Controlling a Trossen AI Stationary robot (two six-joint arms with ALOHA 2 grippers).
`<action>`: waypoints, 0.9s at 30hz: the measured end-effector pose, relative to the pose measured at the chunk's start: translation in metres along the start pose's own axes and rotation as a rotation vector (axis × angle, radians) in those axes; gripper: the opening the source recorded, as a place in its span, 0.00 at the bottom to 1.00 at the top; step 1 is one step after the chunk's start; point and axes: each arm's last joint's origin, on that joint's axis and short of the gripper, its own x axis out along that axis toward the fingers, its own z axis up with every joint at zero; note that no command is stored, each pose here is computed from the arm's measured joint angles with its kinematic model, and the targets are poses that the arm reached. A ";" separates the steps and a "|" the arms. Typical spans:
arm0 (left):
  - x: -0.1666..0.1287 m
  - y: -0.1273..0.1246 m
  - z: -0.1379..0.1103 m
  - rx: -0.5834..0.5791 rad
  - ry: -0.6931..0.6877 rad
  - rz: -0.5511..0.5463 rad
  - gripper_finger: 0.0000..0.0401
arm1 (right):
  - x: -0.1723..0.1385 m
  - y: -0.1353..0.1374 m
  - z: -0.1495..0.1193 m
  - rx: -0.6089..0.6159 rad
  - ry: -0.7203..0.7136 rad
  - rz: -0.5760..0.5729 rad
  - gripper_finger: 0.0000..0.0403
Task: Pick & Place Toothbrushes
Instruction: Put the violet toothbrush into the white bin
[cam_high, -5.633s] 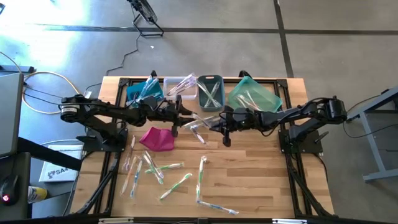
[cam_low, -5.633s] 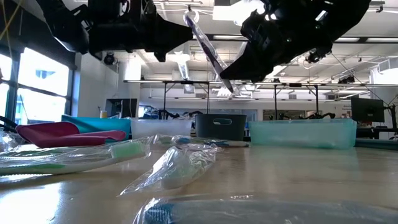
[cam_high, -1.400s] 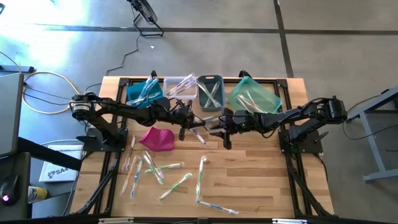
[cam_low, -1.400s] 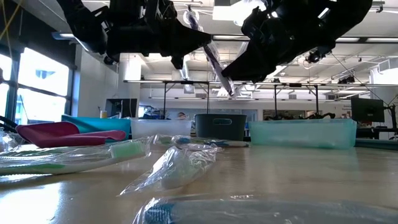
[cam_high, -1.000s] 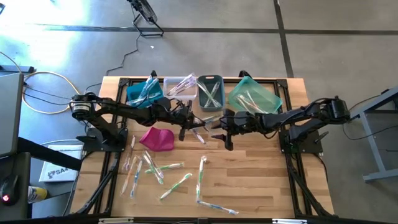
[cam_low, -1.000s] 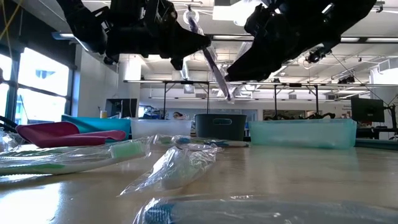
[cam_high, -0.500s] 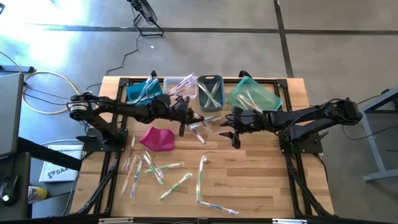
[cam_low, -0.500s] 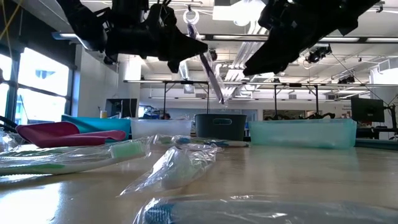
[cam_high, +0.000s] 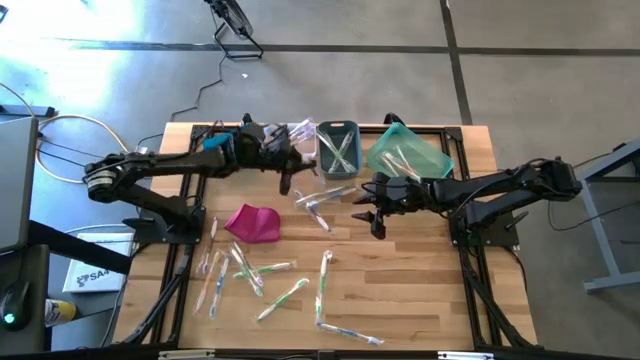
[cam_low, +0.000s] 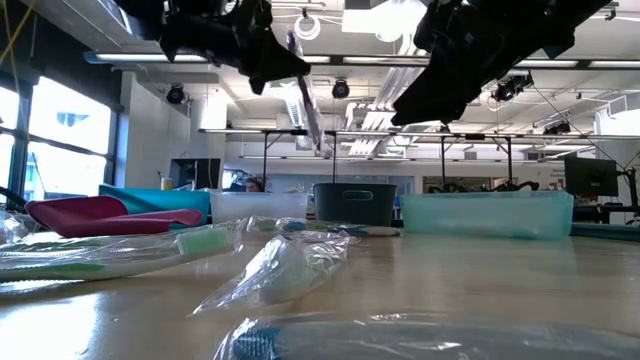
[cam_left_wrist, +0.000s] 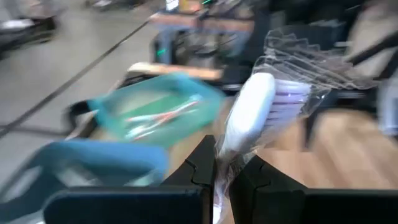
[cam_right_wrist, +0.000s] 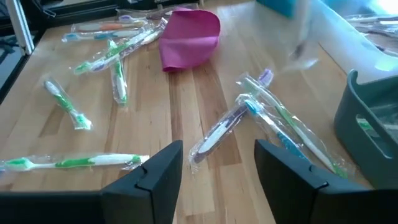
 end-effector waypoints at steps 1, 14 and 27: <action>-0.002 0.004 0.004 0.004 0.020 0.039 0.04 | 0.000 0.000 0.000 0.002 0.000 0.000 0.48; -0.029 0.059 0.027 0.015 0.210 0.590 0.04 | 0.000 0.000 0.000 -0.007 -0.006 -0.011 0.48; -0.006 0.113 -0.019 -0.229 0.270 0.679 0.04 | 0.000 -0.001 0.001 -0.008 -0.009 -0.025 0.48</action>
